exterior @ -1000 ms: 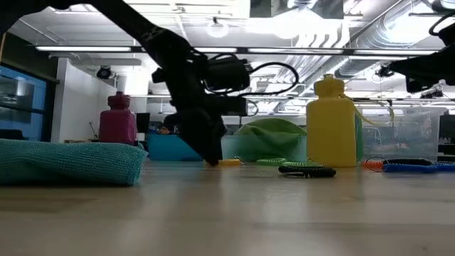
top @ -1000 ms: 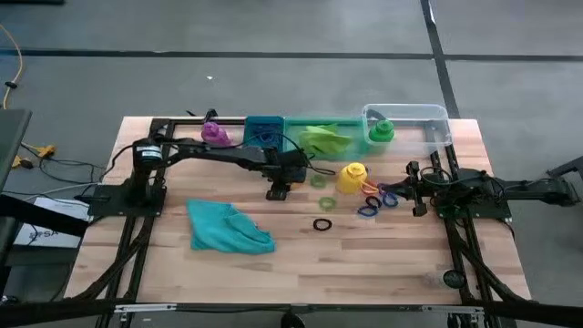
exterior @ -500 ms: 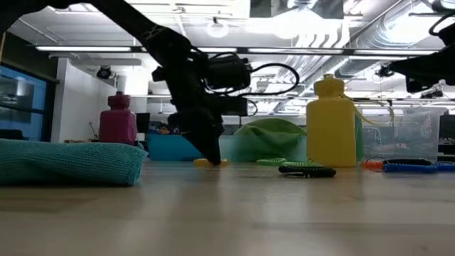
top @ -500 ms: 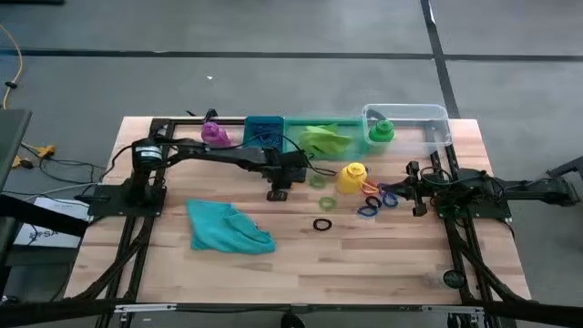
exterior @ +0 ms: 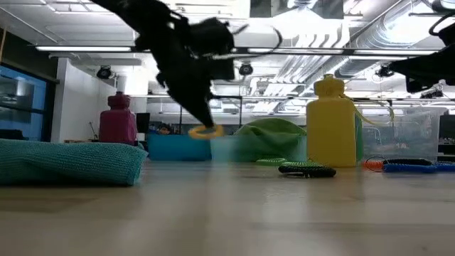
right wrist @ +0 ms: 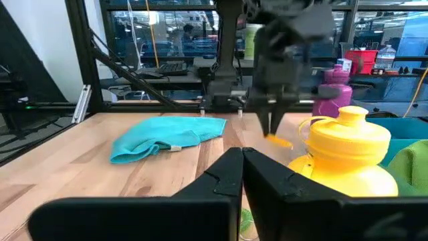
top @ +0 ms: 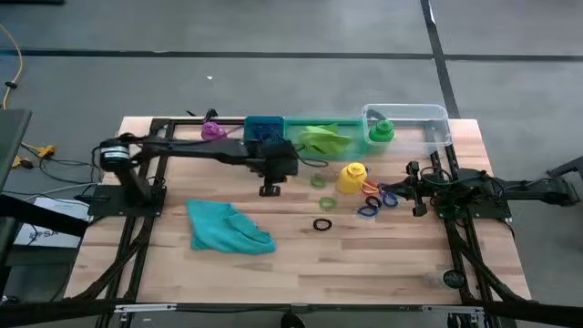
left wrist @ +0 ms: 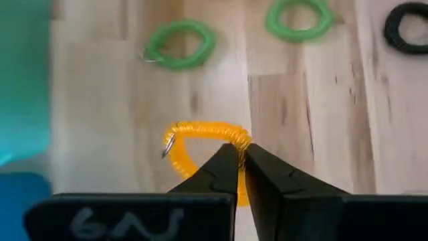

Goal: Pick & Place Sports Items
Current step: Put the orange spring keychain into the blue bin

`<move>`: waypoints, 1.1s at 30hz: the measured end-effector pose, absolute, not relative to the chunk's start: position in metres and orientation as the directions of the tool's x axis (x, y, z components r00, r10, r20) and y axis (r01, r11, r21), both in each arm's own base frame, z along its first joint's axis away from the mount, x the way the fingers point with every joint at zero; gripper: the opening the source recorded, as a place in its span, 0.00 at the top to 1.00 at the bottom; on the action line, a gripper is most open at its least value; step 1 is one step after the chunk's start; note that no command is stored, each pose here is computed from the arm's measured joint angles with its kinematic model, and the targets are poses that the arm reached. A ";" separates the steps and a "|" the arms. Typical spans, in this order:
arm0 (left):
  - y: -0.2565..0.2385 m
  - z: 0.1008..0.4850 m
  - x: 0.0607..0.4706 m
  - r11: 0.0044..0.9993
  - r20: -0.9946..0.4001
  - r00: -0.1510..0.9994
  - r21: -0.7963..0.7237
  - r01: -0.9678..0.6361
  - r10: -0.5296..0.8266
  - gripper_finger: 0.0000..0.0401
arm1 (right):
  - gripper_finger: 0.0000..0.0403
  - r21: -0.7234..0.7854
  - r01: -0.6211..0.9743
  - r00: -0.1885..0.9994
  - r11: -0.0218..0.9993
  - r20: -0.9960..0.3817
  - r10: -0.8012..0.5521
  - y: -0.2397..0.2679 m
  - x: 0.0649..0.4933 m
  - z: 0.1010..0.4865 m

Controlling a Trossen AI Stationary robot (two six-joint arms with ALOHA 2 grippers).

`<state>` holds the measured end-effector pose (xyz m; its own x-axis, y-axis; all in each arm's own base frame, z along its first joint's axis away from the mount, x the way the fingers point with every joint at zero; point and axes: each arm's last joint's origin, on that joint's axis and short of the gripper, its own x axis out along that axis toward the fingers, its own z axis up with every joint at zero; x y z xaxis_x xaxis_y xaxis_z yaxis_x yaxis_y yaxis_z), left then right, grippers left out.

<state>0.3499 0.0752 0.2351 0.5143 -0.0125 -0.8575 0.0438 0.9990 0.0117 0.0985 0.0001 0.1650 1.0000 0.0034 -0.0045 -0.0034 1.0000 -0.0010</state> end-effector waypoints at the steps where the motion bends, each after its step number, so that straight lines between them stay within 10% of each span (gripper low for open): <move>1: 0.077 0.239 0.347 0.999 -0.855 0.519 0.012 0.036 -0.008 1.00 | 1.00 -0.001 -0.003 1.000 1.000 -0.005 0.003 0.000 0.098 0.165; 33: 0.199 0.264 0.279 0.851 -0.833 0.452 0.044 -0.523 0.320 0.93 | 1.00 -0.001 -0.003 1.000 1.000 -0.005 0.003 0.000 0.098 0.165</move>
